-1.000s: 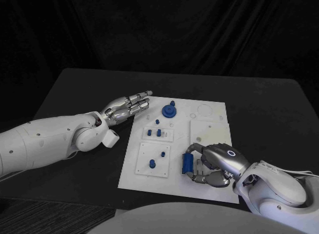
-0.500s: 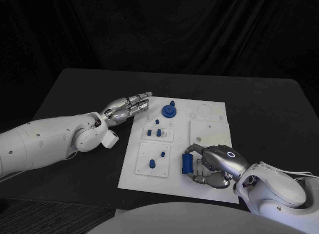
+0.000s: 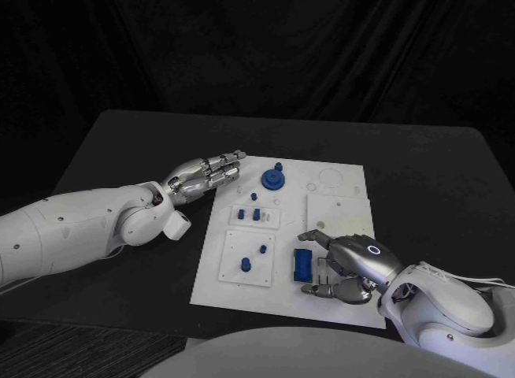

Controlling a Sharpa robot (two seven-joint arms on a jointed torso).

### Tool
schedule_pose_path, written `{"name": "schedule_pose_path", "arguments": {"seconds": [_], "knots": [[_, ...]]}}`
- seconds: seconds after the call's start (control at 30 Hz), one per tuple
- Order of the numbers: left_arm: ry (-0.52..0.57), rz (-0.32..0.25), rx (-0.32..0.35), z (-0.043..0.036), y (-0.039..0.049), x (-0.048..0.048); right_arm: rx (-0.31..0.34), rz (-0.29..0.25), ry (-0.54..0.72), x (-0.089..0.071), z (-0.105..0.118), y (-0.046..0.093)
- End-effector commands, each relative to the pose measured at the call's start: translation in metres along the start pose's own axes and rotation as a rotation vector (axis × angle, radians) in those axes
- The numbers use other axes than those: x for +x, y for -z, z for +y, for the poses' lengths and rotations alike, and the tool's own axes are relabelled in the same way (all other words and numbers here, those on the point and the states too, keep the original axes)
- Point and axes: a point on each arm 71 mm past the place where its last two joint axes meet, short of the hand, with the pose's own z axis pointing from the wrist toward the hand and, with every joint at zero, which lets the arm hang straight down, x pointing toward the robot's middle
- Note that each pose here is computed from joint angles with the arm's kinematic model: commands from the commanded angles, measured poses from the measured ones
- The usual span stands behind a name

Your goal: Assemble the parts on the task board

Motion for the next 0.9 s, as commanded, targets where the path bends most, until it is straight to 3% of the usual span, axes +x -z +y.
{"name": "schedule_pose_path", "arguments": {"seconds": [0.03, 0.2, 0.3, 0.47, 0.7, 0.9], "knots": [[0.008, 0.009, 0.011, -0.0004, 0.0003, 0.0011, 0.024, -0.017, -0.003, -0.001, -0.001, 0.002], [0.004, -0.001, 0.02, -0.0012, 0.0019, 0.0002, 0.016, -0.086, -0.031, -0.009, -0.001, 0.009], [-0.003, -0.013, 0.033, -0.0024, 0.0023, 0.0001, 0.027, -0.137, -0.074, -0.022, -0.004, 0.015], [-0.021, -0.042, 0.067, -0.0055, 0.0046, -0.001, 0.123, -0.153, -0.167, -0.053, -0.019, 0.018], [-0.052, -0.088, 0.116, -0.0103, 0.0052, 0.0003, 0.318, -0.015, -0.297, -0.083, -0.044, 0.025], [-0.102, -0.148, 0.196, -0.0172, 0.0047, 0.002, 0.473, 0.195, -0.324, -0.083, -0.062, 0.03]]}}
